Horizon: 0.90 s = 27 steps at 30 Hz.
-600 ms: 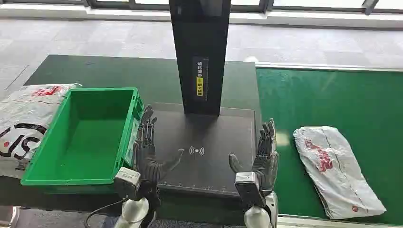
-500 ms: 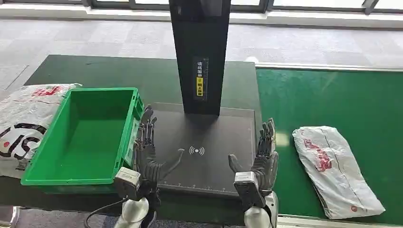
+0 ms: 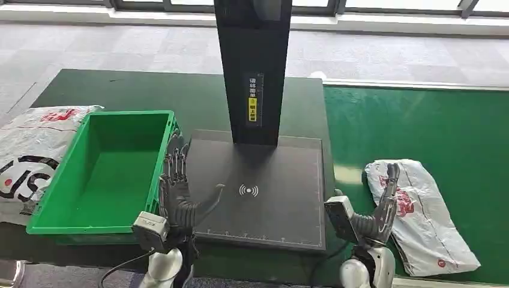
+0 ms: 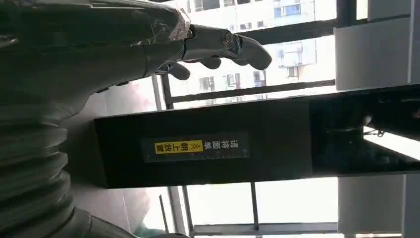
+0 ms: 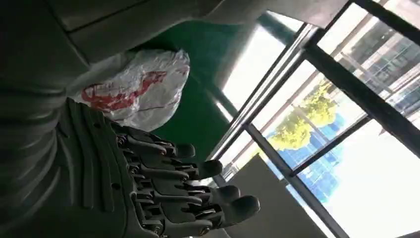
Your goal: Moved the parcel from conveyor to table for the left to box.
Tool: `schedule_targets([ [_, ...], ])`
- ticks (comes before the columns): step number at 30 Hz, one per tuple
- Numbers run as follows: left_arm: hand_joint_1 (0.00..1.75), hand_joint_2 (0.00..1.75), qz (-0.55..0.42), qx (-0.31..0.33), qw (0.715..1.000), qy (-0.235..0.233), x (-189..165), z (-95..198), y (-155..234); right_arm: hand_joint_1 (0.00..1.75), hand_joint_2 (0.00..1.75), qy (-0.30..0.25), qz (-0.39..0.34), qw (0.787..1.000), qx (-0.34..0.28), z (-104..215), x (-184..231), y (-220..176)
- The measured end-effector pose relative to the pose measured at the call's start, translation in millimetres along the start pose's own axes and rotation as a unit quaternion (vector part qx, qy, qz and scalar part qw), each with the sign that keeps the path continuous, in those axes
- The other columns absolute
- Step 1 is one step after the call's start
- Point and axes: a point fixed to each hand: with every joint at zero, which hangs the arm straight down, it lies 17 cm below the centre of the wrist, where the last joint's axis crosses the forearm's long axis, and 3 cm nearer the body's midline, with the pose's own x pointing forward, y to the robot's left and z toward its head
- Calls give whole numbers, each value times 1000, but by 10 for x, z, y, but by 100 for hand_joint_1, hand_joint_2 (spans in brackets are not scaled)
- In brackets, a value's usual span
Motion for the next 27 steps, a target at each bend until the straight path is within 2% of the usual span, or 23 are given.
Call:
schedule_targets([
  [7, 0, 175, -1, 6, 1000, -2, 18, -8, 54, 0, 175, 58, 63, 996, -23, -30, -542, -273],
  [23, 0, 175, -2, 15, 1000, -3, 29, -17, 121, 0, 175, 91, 122, 987, -42, -79, -946, -522],
  [27, 0, 175, -5, 16, 1000, -5, 35, -21, 141, 0, 175, 118, 140, 982, -45, -131, -1166, -534],
])
